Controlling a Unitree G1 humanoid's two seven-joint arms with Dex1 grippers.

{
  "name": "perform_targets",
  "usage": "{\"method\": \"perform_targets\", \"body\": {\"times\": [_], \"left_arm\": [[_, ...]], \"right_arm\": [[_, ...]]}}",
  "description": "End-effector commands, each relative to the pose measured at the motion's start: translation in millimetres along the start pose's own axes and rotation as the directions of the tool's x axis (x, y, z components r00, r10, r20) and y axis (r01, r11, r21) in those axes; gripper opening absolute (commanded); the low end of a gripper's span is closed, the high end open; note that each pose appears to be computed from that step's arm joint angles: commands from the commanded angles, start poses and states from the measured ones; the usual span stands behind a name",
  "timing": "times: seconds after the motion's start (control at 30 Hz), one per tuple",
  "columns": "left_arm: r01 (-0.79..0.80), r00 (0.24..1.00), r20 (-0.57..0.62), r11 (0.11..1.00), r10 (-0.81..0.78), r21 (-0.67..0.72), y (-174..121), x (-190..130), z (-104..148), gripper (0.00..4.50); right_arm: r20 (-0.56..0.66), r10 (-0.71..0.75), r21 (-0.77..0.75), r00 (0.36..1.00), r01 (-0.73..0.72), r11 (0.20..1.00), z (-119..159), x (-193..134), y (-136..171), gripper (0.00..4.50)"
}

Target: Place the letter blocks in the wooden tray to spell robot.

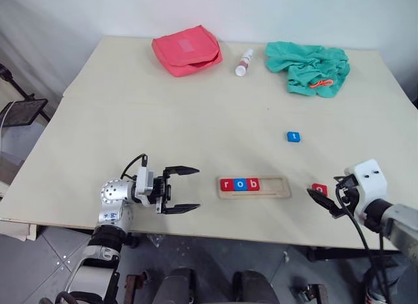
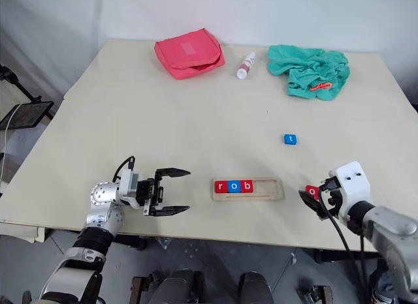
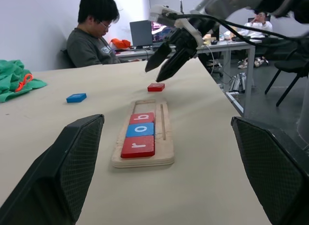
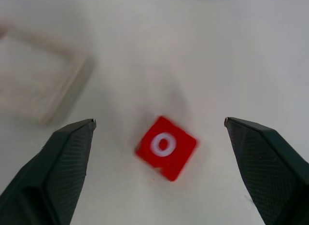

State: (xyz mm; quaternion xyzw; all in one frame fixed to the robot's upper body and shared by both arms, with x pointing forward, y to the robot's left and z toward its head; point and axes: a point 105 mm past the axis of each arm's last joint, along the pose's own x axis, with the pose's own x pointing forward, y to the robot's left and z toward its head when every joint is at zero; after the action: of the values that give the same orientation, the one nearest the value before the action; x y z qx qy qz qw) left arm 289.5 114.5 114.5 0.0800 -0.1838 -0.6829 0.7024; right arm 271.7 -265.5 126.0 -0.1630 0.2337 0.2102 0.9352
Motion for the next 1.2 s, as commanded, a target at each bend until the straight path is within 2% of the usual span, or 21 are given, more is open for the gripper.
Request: {"method": "perform_targets", "body": {"times": [0.03, 0.23, 0.53, 0.67, 0.87, 1.03, 1.2], "left_arm": [[0.09, 0.996, 0.012, 0.996, -0.09, 0.025, -11.9, 2.1, 2.2, 4.5], [0.065, 0.998, -0.007, 0.997, -0.065, 0.034, -14.9, -4.3, 1.6, 4.5], [0.017, 1.0, -0.026, 0.999, -0.015, 0.05, -17.9, -11.3, 4.1, 4.5], [0.009, 1.0, -0.027, 0.999, -0.008, 0.052, -18.2, -11.7, 4.9, 4.5], [0.012, 1.0, -0.029, 0.999, -0.011, 0.052, -16.2, -11.4, 5.1, 4.5], [0.02, 0.999, -0.03, 0.998, -0.019, 0.052, -12.2, -10.6, 5.4, 4.5], [0.023, 0.999, -0.03, 0.998, -0.022, 0.054, -8.6, -9.2, 4.4, 4.5]], "right_arm": [[-0.069, 0.137, -0.154, 0.988, -0.147, 0.977, 12.0, 0.8, -9.2, 4.47], [-0.231, 0.243, -0.287, 0.942, -0.304, 0.908, 9.4, 8.7, -25.0, 4.47], [-0.353, 0.318, -0.309, 0.88, -0.43, 0.848, -2.3, 17.4, -24.2, 4.47], [-0.353, 0.324, -0.314, 0.878, -0.437, 0.843, -1.7, 19.3, -21.9, 3.57], [-0.349, 0.309, -0.33, 0.885, -0.424, 0.843, 1.4, 18.1, -23.4, 1.5], [-0.298, 0.291, -0.407, 0.909, -0.397, 0.823, 35.0, 16.2, -17.9, 1.44], [-0.248, 0.354, -0.47, 0.902, -0.432, 0.77, 67.6, 20.4, 6.3, 1.44]]}}
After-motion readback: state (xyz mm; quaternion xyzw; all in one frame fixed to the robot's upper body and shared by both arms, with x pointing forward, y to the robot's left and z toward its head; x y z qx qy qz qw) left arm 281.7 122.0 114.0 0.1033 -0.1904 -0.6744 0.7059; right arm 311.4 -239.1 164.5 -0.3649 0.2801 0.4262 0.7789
